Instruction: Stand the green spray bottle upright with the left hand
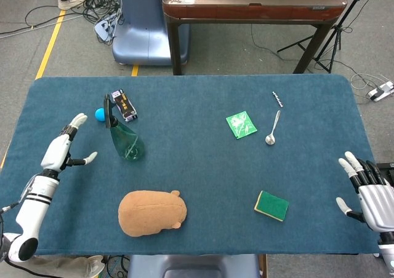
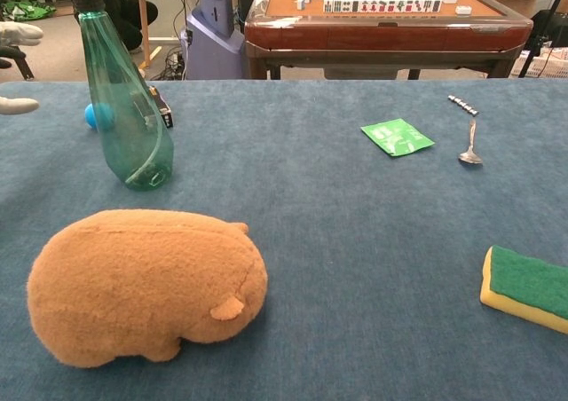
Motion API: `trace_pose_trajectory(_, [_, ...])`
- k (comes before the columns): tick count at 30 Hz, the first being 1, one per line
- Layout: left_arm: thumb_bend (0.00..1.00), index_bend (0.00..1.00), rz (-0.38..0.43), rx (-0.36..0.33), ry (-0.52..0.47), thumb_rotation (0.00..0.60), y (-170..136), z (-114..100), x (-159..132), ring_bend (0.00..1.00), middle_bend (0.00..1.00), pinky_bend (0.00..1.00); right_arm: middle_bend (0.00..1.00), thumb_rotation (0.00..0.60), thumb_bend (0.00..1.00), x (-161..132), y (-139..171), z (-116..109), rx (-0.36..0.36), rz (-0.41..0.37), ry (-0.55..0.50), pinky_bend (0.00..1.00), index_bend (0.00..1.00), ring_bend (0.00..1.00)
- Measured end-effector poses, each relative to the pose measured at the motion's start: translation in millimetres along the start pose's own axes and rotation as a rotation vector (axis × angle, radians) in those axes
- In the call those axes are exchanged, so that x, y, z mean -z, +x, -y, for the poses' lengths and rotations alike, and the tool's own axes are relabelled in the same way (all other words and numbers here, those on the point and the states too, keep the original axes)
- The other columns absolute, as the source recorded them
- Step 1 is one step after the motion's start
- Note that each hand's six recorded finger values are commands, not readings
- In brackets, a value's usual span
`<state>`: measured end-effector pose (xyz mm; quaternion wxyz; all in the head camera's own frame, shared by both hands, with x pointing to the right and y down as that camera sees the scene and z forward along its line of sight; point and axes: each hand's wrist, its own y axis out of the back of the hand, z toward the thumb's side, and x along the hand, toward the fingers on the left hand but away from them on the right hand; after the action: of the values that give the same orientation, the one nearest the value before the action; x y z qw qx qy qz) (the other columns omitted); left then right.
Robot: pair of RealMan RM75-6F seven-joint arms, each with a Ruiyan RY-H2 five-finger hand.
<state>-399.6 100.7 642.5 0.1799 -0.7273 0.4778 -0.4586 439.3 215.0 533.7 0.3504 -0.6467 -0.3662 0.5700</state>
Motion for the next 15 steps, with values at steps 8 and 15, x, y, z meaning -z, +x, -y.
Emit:
trace_pose_trajectory(8, [0.28, 0.04, -0.058, -0.095, 0.249, 0.6, -40.5, -23.8, 15.2, 0.0, 0.0, 0.0, 0.1, 0.6, 0.3, -4.4, -5.1, 2.5, 0.007, -0.033, -0.013, 0.0, 0.14, 0.0])
trace_pose_trajectory(15, [0.28, 0.04, -0.112, -0.129, 0.449, 0.6, -81.5, -33.1, 25.9, 0.0, 0.0, 0.0, 0.11, 0.6, 0.3, -7.3, -9.0, 6.2, 0.006, -0.048, -0.022, 0.0, 0.17, 0.0])
